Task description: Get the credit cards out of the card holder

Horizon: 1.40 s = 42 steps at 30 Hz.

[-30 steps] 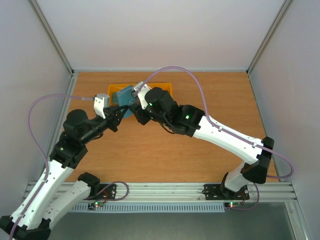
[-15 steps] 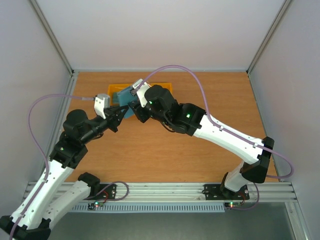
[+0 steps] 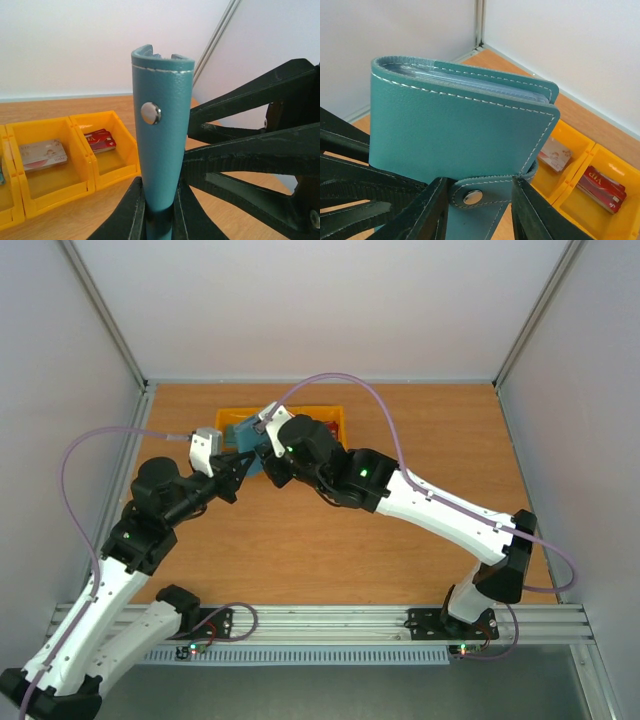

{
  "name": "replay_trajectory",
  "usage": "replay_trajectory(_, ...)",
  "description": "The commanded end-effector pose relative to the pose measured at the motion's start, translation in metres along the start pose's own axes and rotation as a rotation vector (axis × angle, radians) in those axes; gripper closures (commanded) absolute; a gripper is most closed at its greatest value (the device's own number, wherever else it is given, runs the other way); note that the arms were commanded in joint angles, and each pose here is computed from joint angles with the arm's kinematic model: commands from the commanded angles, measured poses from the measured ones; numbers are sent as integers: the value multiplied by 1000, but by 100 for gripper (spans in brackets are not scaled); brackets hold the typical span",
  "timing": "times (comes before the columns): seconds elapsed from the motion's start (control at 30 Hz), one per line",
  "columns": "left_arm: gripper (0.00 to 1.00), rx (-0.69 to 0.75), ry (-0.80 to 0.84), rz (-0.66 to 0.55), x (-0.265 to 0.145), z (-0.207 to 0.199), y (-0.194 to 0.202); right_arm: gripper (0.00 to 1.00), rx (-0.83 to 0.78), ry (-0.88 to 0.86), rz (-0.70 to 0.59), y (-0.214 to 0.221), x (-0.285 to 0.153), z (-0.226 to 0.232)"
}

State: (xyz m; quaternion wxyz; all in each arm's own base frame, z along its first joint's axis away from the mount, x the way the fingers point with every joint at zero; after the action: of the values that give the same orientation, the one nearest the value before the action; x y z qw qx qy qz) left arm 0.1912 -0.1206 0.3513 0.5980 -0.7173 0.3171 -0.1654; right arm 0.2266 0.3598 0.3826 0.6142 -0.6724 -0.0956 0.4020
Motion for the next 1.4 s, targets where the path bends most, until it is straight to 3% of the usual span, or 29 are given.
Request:
replay_trajectory(0.0, 100, 107, 124, -188, -16, -23, -36, 65, -16, 148, 46, 16, 21, -19)
replay_trajectory(0.1, 100, 122, 93, -190, -15, -20, -36, 77, -11, 153, 49, 18, 23, -20)
replay_trajectory(0.17, 100, 129, 88, -187, -15, -19, -35, 97, -6, 165, 50, 20, 24, -22)
replay_trajectory(0.37, 100, 123, 71, -177, -15, -17, -32, 99, 1, 201, 51, 23, 24, -33)
replay_trajectory(0.6, 100, 107, 40, -118, -14, -12, -20, 99, 72, 278, 44, 28, 4, -87)
replay_trajectory(0.67, 100, 105, 88, -102, -14, -16, -16, 99, 85, 207, 41, 30, -9, -98)
replay_trajectory(0.73, 100, 101, 172, -87, -15, -24, -11, 99, 56, 28, 42, 33, -24, -97)
replay_trajectory(0.77, 100, 97, 220, -83, -15, -29, -10, 94, 2, -66, 38, 36, -35, -92)
replay_trajectory(0.87, 100, 68, 346, -76, -17, -40, -7, 48, -82, -325, 40, 49, -72, -76)
replay_trajectory(1.0, 100, 43, 401, -66, -13, -43, -7, 3, -66, -593, 36, 52, -114, -59)
replay_trajectory(1.13, 100, 45, 375, -68, -7, -40, -9, 2, 28, -618, -24, 43, -119, -57)
replay_trajectory(1.37, 100, 20, 419, -91, -4, -44, -16, 1, 228, -494, -169, 29, -77, -71)
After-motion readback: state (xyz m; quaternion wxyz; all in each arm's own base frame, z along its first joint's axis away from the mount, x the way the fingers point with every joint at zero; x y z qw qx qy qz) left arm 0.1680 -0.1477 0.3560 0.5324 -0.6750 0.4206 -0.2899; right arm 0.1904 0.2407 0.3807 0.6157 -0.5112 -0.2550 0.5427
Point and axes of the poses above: each gripper's point midway between its finger pads, its own x axis out along the fingers, its own z axis along the line the jaws close on, y = z × x, the point moved 7 cm from there along -x, back along the fingers, and after that the axes turned 8 degrees about x, right-handed, at the moved point
